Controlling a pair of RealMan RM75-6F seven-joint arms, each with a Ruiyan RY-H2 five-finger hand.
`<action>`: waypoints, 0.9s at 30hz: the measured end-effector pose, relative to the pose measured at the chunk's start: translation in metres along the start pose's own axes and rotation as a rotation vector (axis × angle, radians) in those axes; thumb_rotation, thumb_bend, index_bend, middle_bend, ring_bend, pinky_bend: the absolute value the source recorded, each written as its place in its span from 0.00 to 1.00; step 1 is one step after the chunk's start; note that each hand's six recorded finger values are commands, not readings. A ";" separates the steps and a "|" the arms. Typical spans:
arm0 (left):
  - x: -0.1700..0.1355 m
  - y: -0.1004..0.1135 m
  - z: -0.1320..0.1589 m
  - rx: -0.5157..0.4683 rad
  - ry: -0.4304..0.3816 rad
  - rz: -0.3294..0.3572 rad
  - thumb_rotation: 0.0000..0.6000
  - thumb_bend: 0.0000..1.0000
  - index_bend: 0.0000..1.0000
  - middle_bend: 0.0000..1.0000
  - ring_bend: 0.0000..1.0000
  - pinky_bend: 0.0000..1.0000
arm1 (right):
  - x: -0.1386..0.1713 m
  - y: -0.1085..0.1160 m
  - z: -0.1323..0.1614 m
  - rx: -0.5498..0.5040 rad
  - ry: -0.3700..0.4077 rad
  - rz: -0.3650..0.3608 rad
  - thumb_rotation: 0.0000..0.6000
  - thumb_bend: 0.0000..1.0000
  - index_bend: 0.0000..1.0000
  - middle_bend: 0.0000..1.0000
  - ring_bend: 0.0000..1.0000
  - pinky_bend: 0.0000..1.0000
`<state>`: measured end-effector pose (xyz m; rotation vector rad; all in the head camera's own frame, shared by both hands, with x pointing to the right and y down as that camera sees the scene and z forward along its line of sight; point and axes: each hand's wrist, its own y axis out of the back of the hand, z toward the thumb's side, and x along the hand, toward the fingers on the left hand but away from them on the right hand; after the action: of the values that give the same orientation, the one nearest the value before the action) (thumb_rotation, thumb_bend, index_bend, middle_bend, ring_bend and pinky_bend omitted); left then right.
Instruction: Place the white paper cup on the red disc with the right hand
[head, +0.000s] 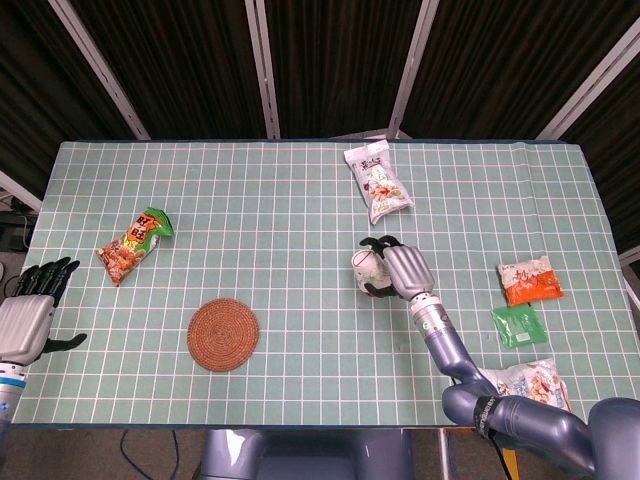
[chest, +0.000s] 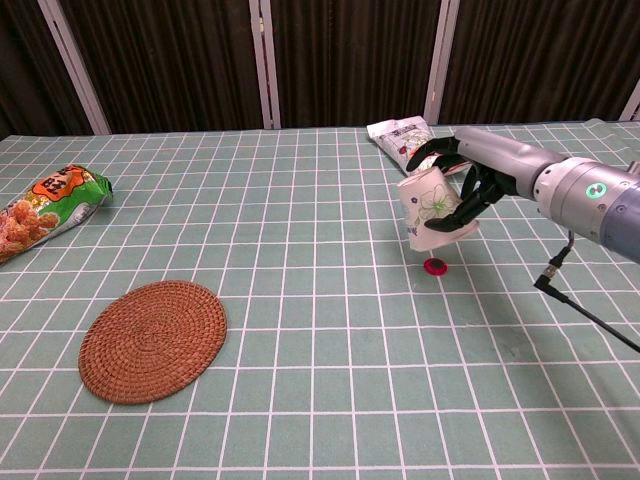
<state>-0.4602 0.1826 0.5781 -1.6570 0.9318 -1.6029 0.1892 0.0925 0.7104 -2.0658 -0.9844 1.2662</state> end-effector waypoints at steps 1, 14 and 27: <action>0.000 0.000 0.000 0.001 -0.001 0.000 1.00 0.00 0.00 0.00 0.00 0.00 | -0.001 -0.002 0.001 0.004 -0.001 -0.003 1.00 0.18 0.23 0.38 0.17 0.38; 0.000 -0.001 0.000 0.002 -0.003 -0.006 1.00 0.00 0.00 0.00 0.00 0.00 | 0.001 -0.015 -0.004 0.011 -0.020 -0.007 1.00 0.16 0.23 0.34 0.15 0.36; 0.000 -0.002 0.001 0.002 -0.003 -0.012 1.00 0.00 0.00 0.00 0.00 0.00 | 0.013 -0.025 -0.005 -0.032 0.014 0.028 1.00 0.00 0.00 0.02 0.00 0.25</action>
<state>-0.4589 0.1843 0.5798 -1.6662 0.9200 -1.6080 0.1895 0.1170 0.7238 -2.1174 -0.9788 1.2556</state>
